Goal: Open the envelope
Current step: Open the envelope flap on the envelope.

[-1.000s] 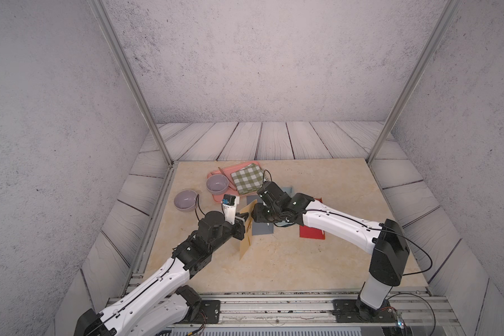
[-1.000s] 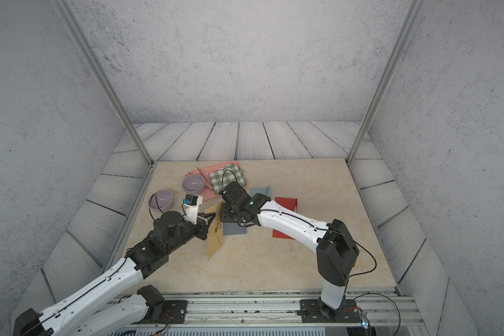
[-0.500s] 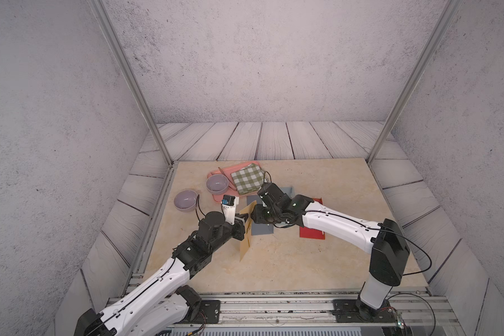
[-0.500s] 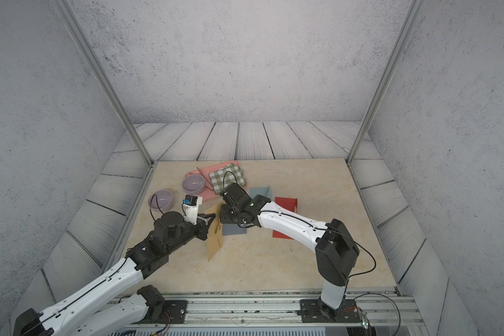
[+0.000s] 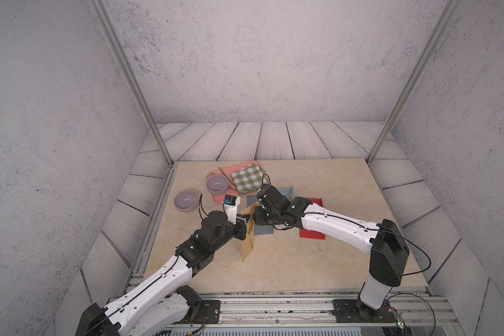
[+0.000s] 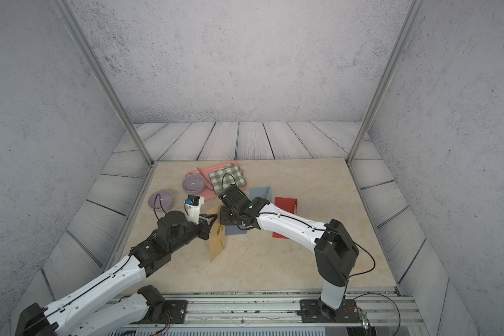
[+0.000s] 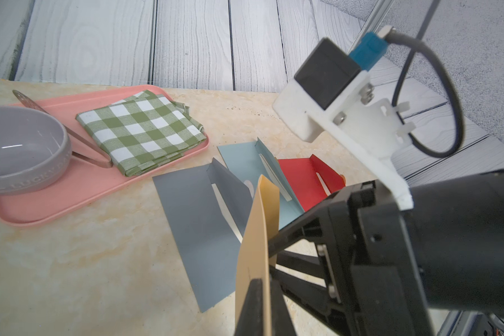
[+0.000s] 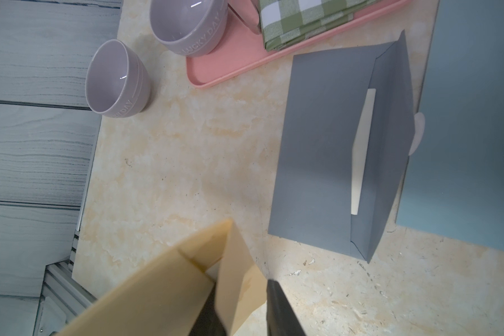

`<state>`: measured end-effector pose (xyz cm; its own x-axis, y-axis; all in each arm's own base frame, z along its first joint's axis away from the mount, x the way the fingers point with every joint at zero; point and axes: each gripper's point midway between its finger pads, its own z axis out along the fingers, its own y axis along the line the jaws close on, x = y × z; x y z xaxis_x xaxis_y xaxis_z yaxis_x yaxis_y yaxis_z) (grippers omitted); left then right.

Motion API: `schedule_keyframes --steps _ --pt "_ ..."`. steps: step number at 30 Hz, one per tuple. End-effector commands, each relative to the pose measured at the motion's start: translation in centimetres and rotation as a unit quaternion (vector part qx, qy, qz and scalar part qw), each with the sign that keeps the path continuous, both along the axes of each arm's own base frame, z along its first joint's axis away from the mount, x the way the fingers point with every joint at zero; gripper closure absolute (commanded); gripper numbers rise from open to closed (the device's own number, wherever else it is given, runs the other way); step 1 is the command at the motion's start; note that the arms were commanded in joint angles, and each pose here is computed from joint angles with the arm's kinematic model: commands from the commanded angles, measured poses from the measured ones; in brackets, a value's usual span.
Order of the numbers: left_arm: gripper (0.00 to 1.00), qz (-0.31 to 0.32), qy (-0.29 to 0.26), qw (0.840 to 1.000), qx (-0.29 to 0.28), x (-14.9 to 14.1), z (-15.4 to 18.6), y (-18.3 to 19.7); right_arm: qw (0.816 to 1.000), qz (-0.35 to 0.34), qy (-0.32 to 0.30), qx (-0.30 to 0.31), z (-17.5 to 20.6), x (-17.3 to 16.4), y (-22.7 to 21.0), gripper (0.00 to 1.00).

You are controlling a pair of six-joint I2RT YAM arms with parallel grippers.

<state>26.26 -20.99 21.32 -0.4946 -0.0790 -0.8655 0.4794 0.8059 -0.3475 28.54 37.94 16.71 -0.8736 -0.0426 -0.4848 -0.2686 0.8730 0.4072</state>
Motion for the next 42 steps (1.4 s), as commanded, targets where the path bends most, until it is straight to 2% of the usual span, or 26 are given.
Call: schedule_keyframes --steps 1,9,14,20,27,31,33,35,38,42 --pt "1.0 0.009 -0.037 0.999 -0.025 0.6 2.5 0.0 0.998 -0.019 -0.021 -0.057 -0.6 0.4 -2.5 0.74" --pt "1.0 0.016 -0.034 0.999 -0.028 0.7 2.5 0.1 0.998 -0.017 -0.03 -0.058 -0.5 0.3 -2.9 0.74" --pt "1.0 0.016 -0.027 0.999 -0.041 0.7 2.5 -0.1 0.999 0.006 -0.016 -0.027 -0.3 -0.3 -1.6 0.72" --pt "1.0 0.015 -0.025 0.999 -0.031 0.5 2.3 0.1 0.997 -0.002 -0.05 -0.06 0.5 0.3 -3.3 0.71" --pt "1.0 0.031 -0.007 0.999 -0.033 0.4 1.9 0.7 0.989 0.046 -0.128 -0.05 2.7 -0.1 -4.8 0.56" --pt "1.0 0.041 0.036 0.995 -0.079 0.7 2.1 1.2 0.979 0.091 -0.181 -0.006 4.6 -1.7 -5.9 0.48" --pt "1.0 0.043 0.069 0.988 -0.133 1.4 2.5 1.7 0.973 0.113 -0.199 0.018 5.3 -2.9 -6.6 0.43" --pt "1.0 0.049 0.115 0.971 -0.206 2.4 2.8 2.4 0.966 0.138 -0.213 0.039 5.6 -4.2 -7.2 0.36" --pt "1.0 0.045 0.151 0.944 -0.289 3.5 3.6 2.8 0.957 0.17 -0.226 0.064 5.5 -5.7 -7.3 0.32" --pt "1.0 0.03 0.185 0.913 -0.362 4.5 4.4 2.2 0.956 0.185 -0.218 0.065 4.5 -6.1 -6.9 0.3"
